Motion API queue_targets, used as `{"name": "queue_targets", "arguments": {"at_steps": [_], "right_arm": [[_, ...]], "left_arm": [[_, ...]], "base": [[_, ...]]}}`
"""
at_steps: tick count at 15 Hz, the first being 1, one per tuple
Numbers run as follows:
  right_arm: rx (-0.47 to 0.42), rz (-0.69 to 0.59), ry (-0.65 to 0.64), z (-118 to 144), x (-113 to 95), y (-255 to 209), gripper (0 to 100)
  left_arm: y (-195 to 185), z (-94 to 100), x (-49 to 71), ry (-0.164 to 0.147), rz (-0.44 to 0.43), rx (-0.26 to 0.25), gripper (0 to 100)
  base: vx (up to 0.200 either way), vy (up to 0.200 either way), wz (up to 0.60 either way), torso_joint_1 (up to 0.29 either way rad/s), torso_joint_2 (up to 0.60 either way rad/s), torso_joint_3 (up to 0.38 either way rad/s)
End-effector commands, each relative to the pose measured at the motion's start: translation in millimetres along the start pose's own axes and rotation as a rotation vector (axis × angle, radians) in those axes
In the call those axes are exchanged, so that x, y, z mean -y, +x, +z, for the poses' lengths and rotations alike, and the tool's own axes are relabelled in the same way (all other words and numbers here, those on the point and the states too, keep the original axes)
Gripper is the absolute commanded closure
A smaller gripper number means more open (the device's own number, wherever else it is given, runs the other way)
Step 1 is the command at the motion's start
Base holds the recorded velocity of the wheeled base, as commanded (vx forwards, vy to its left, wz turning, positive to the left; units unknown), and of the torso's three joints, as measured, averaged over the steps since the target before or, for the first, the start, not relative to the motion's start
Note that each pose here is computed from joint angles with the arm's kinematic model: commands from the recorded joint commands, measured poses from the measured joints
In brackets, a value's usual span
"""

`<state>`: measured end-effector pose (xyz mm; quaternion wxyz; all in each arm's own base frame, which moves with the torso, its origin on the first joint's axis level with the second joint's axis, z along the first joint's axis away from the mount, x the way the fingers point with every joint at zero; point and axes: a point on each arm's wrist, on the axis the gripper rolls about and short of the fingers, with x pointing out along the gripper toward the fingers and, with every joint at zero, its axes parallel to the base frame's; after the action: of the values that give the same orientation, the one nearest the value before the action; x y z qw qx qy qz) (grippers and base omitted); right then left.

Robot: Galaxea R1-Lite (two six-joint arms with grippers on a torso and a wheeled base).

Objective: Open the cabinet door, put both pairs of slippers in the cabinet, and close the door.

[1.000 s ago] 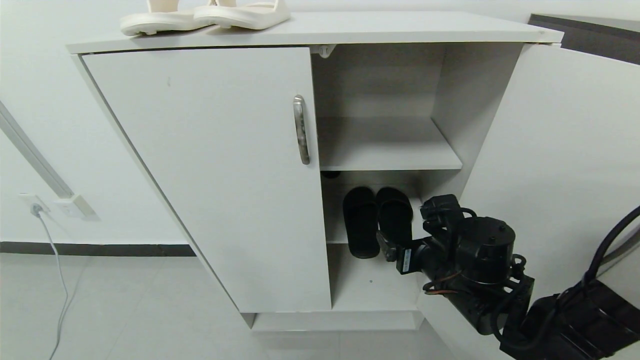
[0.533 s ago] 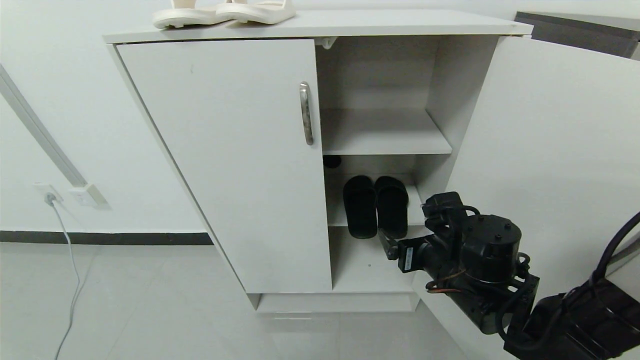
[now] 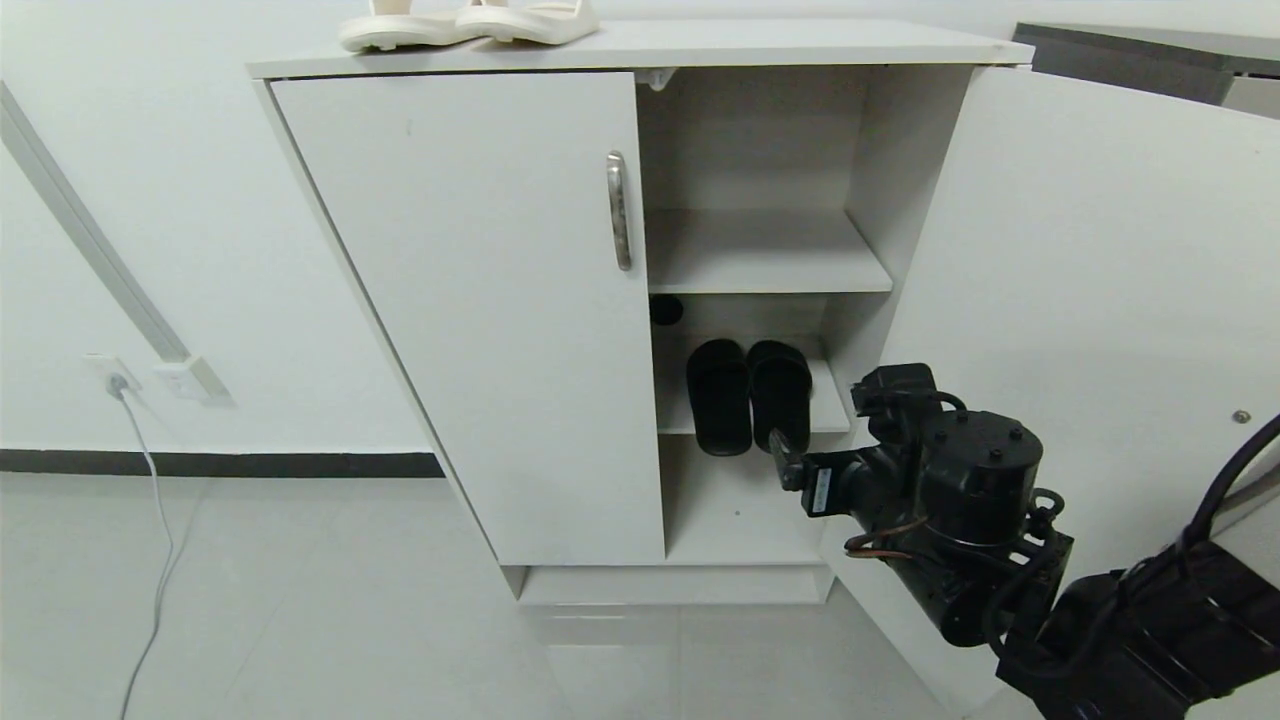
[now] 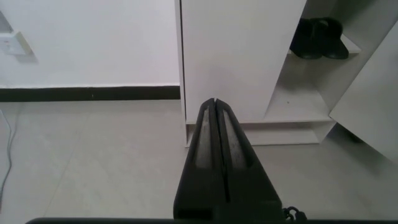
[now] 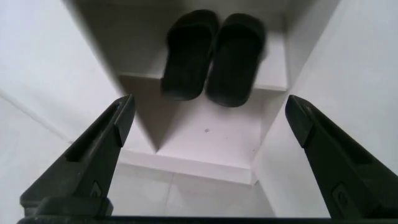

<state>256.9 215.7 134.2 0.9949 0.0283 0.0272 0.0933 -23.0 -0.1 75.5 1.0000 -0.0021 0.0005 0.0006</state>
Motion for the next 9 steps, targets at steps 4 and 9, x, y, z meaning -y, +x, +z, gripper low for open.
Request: {"name": "queue_targets", "arguments": {"at_steps": [4,9], "right_arm": [[-0.001,-0.005,-0.009,-1.5,-0.4,2.9,0],[-0.006,-0.007,-0.012,-4.2,-1.2,4.7,0]], "left_arm": [[0.1,-0.1,0.0,0.0,0.0,-0.002,100],[0.1,-0.1,0.0,0.0,0.0,-0.002,100]], "base": [[0.0,0.0,0.0,0.0,0.0,0.0],[0.0,0.0,0.0,0.001,0.0,0.051]]}}
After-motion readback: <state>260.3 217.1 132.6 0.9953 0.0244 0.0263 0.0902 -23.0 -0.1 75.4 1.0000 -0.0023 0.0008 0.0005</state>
